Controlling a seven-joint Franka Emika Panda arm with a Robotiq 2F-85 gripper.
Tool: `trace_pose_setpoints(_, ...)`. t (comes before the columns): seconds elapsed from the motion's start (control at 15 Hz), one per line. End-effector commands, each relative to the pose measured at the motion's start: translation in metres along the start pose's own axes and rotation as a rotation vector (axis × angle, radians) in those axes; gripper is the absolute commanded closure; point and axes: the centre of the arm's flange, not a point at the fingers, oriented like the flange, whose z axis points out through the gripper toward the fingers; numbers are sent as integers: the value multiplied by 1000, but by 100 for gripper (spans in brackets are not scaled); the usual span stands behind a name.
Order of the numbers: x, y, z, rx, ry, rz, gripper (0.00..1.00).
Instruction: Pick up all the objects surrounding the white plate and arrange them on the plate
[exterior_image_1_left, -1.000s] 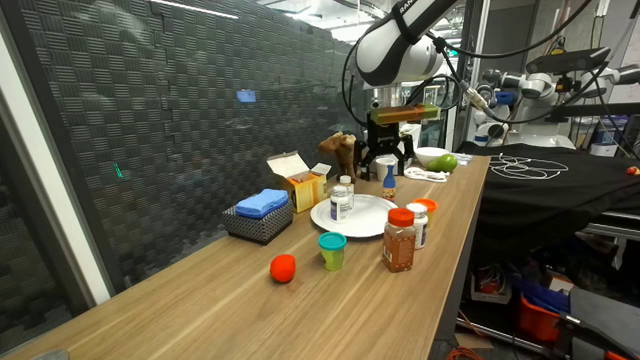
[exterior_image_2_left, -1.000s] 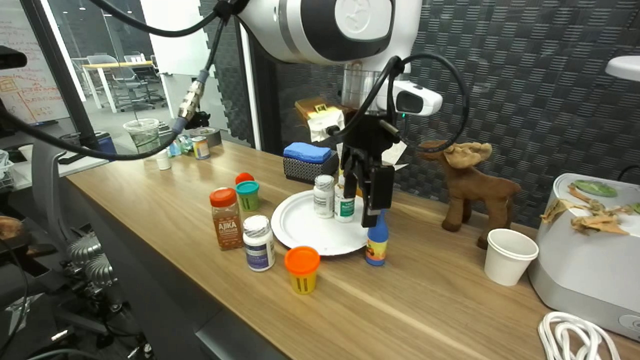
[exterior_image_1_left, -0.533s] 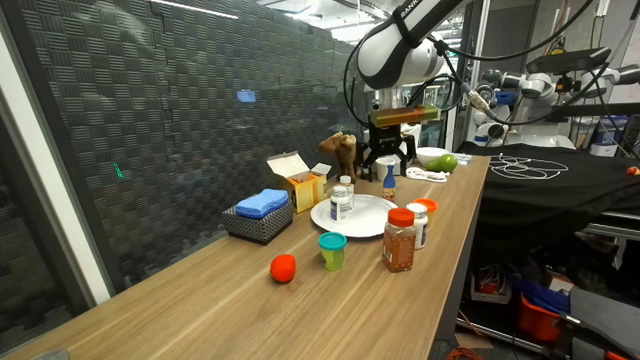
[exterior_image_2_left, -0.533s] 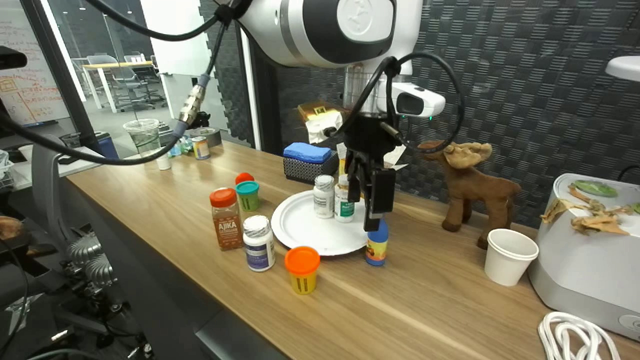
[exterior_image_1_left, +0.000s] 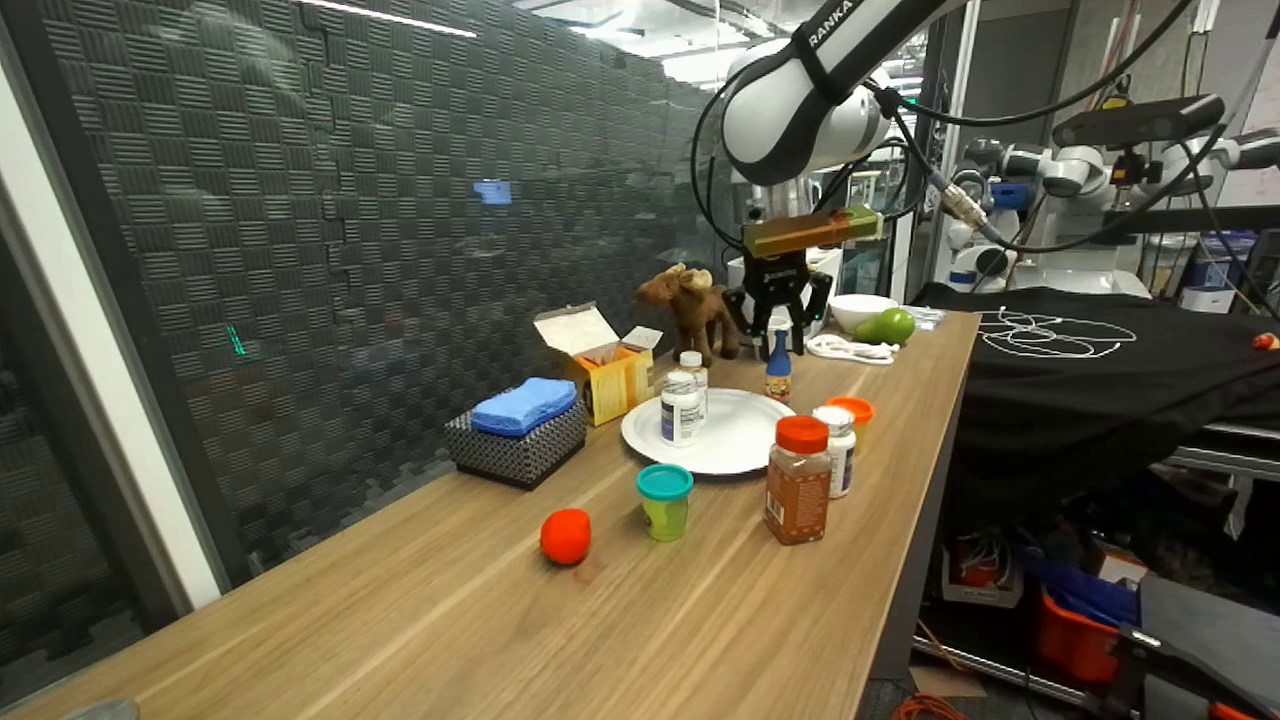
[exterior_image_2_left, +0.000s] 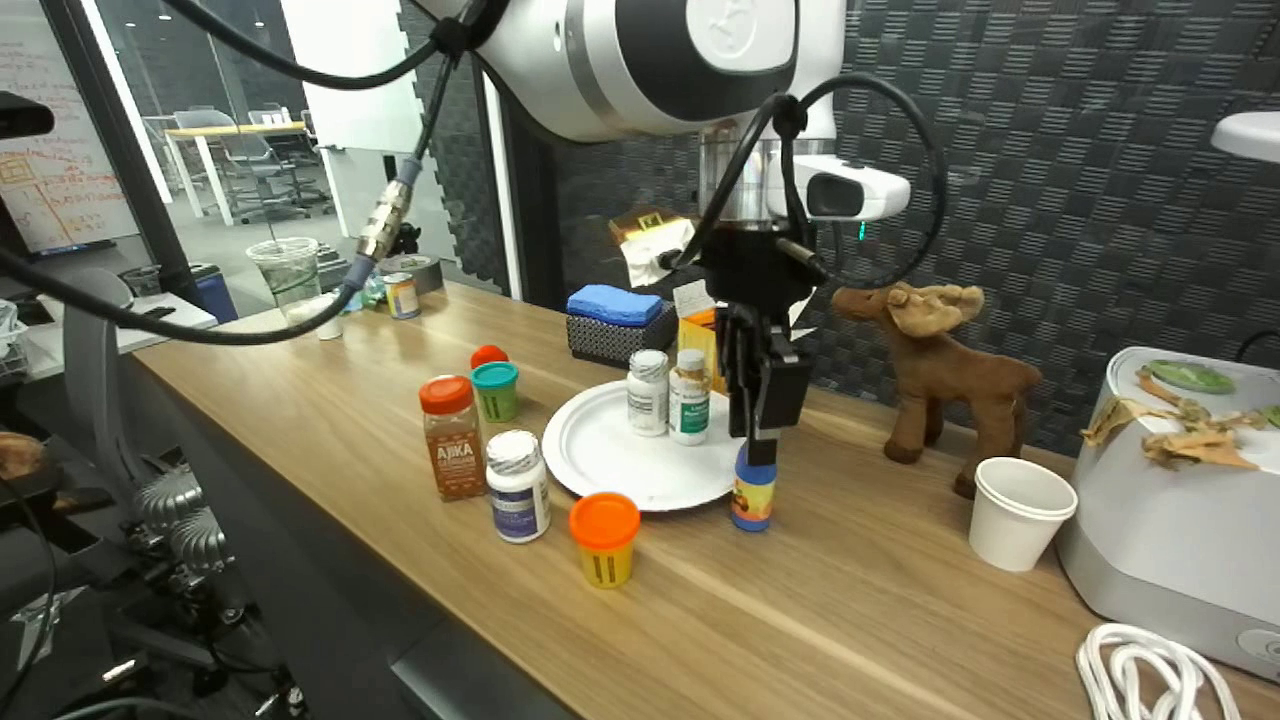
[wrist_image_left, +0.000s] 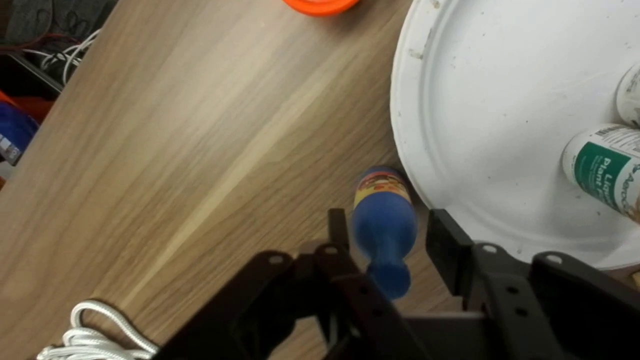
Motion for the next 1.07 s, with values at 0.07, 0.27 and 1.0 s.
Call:
trace_pose_setpoints(0.07,4,5,-10,-34,77,32,91)
trace_pose_setpoints(0.27,4,7,-15,-37,95,29,91)
trace_pose_setpoints(1.0,-25,-9,-89,123,182,-51,95)
